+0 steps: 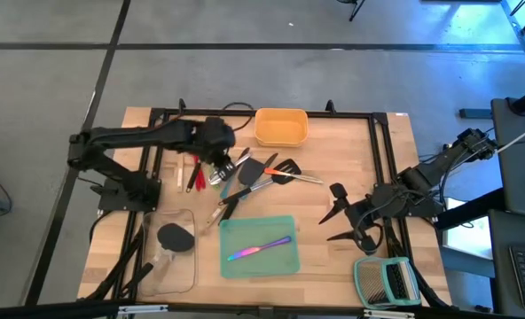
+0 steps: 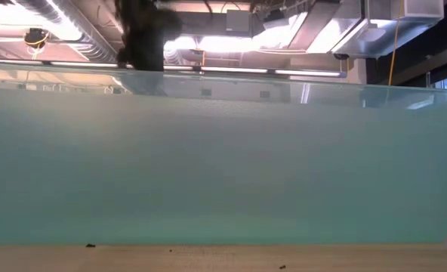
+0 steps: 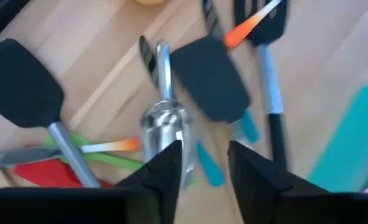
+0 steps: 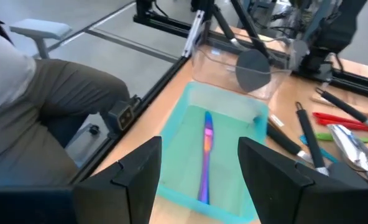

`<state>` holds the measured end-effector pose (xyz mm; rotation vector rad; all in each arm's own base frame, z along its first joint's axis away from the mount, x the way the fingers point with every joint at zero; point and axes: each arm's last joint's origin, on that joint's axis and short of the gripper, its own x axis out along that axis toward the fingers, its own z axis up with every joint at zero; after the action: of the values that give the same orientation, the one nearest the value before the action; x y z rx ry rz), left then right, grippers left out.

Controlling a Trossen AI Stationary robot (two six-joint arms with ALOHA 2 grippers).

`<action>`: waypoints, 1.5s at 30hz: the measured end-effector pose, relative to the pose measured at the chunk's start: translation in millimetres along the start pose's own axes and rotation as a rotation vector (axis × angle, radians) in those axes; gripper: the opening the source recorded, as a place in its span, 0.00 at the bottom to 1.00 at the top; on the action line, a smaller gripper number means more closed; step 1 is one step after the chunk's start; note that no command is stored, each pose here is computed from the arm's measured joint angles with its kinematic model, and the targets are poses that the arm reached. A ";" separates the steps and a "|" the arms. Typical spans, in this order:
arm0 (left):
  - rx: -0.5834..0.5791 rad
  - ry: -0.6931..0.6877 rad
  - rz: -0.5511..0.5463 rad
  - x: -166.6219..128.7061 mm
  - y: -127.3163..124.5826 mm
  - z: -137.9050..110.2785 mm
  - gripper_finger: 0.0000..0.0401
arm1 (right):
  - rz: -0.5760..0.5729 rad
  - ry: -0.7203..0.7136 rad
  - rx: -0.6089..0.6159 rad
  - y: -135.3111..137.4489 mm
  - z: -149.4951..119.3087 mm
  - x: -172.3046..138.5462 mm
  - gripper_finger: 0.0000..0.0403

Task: Pick & Place Kitchen Items
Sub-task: Put the steel scope into the yellow bin

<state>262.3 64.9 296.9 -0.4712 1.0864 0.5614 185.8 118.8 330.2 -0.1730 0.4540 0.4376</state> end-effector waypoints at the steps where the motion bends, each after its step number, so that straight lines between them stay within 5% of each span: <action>1: 0.013 0.032 0.009 7.7 4.4 3.1 0.36 | -0.014 0.006 -0.001 -0.4 -0.6 0.0 0.54; 12: -0.045 0.237 0.107 94.7 29.7 25.8 0.47 | -0.040 0.015 0.001 -1.2 -1.5 0.0 0.54; 26: -0.048 0.372 0.117 121.5 33.6 20.4 0.49 | -0.041 0.014 -0.002 -1.3 -1.3 0.0 0.54; 45: -0.062 0.381 0.093 150.7 32.9 23.0 0.49 | -0.042 0.013 -0.002 -1.3 -1.3 0.0 0.54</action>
<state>310.4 133.3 165.3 -0.5996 1.4629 0.6022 185.9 117.3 329.1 -0.1871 0.4622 0.3956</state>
